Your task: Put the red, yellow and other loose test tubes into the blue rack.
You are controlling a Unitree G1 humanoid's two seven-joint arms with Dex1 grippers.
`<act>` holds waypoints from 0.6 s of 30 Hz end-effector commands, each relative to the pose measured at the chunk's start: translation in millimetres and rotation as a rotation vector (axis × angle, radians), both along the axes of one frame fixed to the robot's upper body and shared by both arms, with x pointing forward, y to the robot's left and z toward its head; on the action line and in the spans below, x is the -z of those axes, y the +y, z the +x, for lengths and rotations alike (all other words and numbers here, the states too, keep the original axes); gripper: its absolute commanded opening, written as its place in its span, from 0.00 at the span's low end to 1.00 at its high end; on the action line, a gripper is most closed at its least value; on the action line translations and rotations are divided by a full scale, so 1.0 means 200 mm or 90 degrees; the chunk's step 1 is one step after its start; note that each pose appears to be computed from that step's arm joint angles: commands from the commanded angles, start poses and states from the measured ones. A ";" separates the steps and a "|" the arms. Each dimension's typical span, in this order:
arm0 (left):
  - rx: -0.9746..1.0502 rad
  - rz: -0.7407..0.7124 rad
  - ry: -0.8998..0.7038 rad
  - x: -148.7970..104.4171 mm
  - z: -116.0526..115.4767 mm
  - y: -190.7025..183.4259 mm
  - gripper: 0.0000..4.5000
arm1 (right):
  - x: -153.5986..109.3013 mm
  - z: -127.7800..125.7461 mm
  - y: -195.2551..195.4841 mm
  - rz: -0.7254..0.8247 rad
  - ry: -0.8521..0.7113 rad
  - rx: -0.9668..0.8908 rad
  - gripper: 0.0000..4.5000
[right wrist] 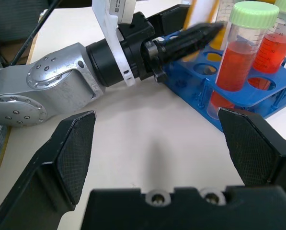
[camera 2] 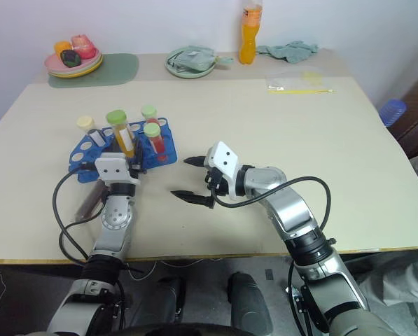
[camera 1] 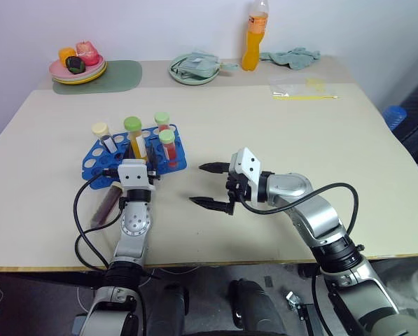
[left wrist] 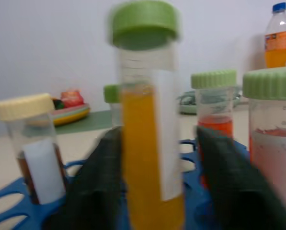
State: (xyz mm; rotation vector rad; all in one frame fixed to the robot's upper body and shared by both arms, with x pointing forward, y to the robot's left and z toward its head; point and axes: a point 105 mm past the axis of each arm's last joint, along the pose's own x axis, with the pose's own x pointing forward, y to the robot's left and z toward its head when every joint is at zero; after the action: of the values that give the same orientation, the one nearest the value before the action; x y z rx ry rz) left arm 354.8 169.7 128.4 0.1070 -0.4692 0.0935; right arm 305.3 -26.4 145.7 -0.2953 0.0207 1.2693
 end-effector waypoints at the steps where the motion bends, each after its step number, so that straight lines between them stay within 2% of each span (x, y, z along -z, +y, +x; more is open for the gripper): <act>1: -0.009 -0.022 -0.027 -0.05 -0.04 0.03 0.97 | -0.08 -0.02 0.01 0.024 -0.031 -0.015 1.00; 7: -0.039 -0.060 -0.044 -0.18 -0.14 0.15 0.99 | -0.09 -0.03 0.01 0.027 -0.031 -0.017 1.00; 13: -0.026 -0.034 -0.037 -0.43 -0.31 0.26 0.99 | -0.09 -0.03 0.01 0.029 -0.027 -0.022 1.00; 16: 0.041 -0.014 0.060 -0.45 -0.37 0.27 0.99 | -0.08 -0.03 0.01 0.029 -0.024 -0.024 1.00; 18: 0.051 -0.003 0.185 -0.38 -0.40 0.31 0.99 | -0.08 -0.02 0.00 0.022 -0.027 -0.029 1.00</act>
State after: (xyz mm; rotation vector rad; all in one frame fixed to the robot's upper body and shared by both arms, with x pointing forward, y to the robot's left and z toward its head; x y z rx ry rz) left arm 281.7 230.3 209.8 0.1058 -0.3084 0.0426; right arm 302.5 -26.0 149.2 -0.2818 0.0099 1.2922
